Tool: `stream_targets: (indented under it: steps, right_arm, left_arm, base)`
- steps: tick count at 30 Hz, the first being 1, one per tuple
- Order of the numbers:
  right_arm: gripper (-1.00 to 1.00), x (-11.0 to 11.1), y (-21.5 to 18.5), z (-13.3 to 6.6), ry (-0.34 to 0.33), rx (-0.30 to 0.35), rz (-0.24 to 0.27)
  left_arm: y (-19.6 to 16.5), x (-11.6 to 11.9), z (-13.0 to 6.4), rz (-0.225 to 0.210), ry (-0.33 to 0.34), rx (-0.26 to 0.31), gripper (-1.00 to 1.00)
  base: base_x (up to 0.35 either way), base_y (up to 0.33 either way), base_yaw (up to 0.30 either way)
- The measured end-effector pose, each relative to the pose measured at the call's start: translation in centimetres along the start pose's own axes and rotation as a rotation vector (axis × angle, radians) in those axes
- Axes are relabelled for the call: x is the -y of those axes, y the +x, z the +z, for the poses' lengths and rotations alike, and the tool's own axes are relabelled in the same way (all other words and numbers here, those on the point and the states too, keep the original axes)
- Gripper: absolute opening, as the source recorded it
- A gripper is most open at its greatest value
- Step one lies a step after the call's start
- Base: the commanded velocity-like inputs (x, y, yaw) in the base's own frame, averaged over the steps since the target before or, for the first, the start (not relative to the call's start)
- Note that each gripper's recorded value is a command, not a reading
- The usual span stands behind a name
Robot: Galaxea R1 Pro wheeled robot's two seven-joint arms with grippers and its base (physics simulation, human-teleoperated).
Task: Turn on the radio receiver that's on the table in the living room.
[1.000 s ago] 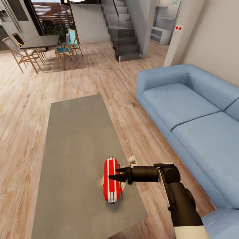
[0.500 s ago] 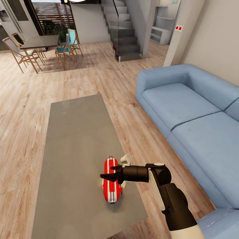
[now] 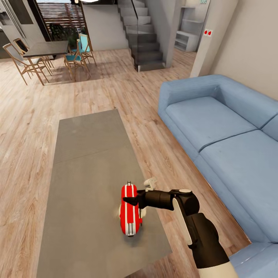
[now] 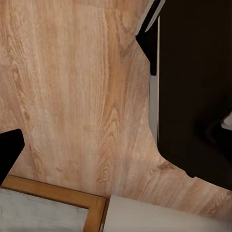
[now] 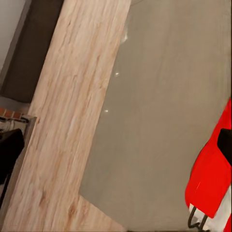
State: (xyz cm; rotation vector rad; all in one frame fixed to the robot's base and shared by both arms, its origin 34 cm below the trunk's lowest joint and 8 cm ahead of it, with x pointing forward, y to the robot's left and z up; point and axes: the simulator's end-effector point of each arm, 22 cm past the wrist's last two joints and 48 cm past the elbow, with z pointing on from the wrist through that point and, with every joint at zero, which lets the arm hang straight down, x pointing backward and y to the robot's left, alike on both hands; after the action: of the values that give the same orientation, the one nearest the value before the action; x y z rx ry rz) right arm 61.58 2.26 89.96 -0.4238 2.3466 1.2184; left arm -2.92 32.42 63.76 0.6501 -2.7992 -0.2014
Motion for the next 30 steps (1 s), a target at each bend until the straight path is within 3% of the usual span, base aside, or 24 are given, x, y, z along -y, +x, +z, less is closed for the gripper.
stream_targets:
  steps: [4, 11, 17, 22, 30]
  right_arm:
    - [1.00, 1.3, 0.0, 0.0, 0.061, 0.001, -0.001]
    - [1.00, 4.7, 0.1, -0.3, 0.232, -0.007, -0.014]
    - [1.00, 5.4, 0.3, -0.2, 0.282, -0.016, -0.029]
    - [1.00, 7.2, 0.1, -0.7, 0.370, -0.011, -0.037]
    - [1.00, 8.2, 0.6, 0.1, 0.388, 0.011, -0.050]
  left_arm:
    - [0.0, 0.0, 0.0, 0.001, 0.000, 0.000, 1.00]
    - [0.0, 0.0, 0.0, 0.001, 0.000, 0.000, 1.00]
    - [0.0, 0.0, 0.0, 0.006, 0.001, 0.000, 1.00]
    - [0.1, 0.1, 0.0, 0.032, 0.005, -0.004, 1.00]
    - [0.1, 0.1, 0.0, 0.042, 0.007, -0.005, 1.00]
  base:
    - [0.000, 0.000, 0.000]
    - [0.000, 0.000, 0.000]
    - [0.000, 0.000, 0.000]
    - [0.000, 0.000, 0.000]
    - [0.000, 0.000, 0.000]
